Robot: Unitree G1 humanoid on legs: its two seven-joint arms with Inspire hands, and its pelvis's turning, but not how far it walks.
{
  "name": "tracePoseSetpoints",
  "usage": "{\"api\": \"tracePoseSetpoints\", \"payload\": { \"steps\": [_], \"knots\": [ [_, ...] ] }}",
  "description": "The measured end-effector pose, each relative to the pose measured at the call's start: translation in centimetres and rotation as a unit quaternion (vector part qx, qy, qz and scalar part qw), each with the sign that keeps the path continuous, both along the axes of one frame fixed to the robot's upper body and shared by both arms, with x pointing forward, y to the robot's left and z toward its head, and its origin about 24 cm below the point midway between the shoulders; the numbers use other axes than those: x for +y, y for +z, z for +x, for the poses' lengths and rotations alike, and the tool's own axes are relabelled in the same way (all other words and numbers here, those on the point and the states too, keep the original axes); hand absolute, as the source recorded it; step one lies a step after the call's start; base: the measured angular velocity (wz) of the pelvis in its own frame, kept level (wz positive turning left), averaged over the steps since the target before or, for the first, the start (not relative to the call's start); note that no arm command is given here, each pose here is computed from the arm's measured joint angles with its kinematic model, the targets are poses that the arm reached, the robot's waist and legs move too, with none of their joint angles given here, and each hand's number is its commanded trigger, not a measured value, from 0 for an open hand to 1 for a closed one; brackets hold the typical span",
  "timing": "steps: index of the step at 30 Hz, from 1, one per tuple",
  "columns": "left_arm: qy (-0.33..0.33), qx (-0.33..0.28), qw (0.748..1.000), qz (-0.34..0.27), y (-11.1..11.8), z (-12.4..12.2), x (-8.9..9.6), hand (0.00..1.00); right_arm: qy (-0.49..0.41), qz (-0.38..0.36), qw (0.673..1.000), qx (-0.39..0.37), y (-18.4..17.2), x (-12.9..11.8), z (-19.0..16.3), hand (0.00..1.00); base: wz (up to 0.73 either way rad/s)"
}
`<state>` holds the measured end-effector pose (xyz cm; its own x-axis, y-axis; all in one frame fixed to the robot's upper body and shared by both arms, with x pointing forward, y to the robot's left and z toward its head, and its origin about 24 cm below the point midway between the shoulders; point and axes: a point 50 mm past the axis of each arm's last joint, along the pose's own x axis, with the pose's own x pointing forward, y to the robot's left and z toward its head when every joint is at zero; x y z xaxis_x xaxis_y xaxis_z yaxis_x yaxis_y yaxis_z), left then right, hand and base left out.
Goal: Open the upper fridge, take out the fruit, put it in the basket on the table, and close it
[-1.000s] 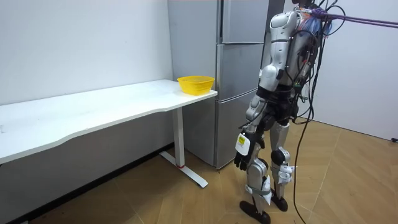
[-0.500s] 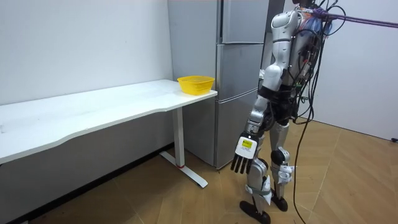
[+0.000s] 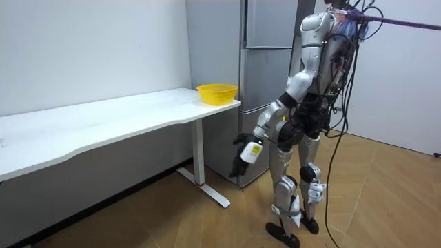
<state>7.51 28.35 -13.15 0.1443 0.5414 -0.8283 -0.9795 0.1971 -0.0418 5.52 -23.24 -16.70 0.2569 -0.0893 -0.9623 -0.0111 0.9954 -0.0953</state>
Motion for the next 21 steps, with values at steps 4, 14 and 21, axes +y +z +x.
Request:
{"api": "tracePoseSetpoints", "payload": {
  "steps": [4, 14, 21],
  "knots": [
    [0.024, -0.077, 0.993, 0.086, 3.8, 3.5, 1.9, 0.00, 0.008, -0.005, 1.000, -0.008, 0.1, -0.1, -0.1, 0.00, -0.03],
    [0.020, -0.225, 0.913, 0.339, 15.9, 8.7, 4.1, 0.00, 0.005, -0.024, 0.999, -0.025, 0.3, -0.6, -0.8, 0.00, -0.04],
    [0.011, -0.318, 0.835, 0.450, 22.8, 9.0, 3.6, 0.00, -0.007, -0.025, 0.999, -0.026, 0.3, -0.7, -1.2, 0.00, 0.01]
  ]
}}
